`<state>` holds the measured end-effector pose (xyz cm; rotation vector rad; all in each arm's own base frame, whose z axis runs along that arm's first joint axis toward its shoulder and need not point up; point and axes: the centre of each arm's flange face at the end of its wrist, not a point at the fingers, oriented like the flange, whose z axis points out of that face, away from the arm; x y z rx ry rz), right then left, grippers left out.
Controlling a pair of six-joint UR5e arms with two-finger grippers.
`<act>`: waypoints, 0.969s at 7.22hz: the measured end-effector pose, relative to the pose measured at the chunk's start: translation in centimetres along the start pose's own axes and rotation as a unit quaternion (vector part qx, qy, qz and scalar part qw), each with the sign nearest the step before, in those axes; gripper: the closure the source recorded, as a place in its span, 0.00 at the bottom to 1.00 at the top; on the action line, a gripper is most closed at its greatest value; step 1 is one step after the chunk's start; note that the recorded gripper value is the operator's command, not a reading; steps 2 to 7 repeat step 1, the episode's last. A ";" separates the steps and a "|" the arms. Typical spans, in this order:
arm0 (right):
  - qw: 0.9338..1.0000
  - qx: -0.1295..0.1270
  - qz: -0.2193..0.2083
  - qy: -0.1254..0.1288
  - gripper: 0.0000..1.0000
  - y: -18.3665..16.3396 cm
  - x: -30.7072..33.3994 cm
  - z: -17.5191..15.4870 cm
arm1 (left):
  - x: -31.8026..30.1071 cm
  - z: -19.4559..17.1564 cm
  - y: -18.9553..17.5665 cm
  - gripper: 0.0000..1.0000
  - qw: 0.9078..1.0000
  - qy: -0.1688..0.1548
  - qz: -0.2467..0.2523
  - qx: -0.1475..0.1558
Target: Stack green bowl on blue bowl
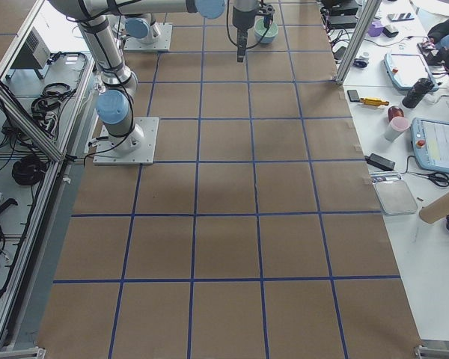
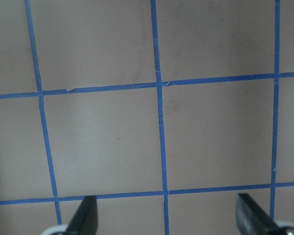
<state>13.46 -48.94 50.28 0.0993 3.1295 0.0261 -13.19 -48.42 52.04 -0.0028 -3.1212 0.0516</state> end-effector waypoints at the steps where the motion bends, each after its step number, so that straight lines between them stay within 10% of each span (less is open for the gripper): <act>1: 1.000 0.000 0.000 0.000 0.00 0.0 0.0 0.0 | 0.0 0.1 -0.1 0.06 1.000 0.000 0.000 0.001; 7: 1.000 0.000 0.000 0.000 0.00 0.0 0.0 0.0 | 0.0 0.1 -0.1 0.06 1.000 0.000 0.000 0.001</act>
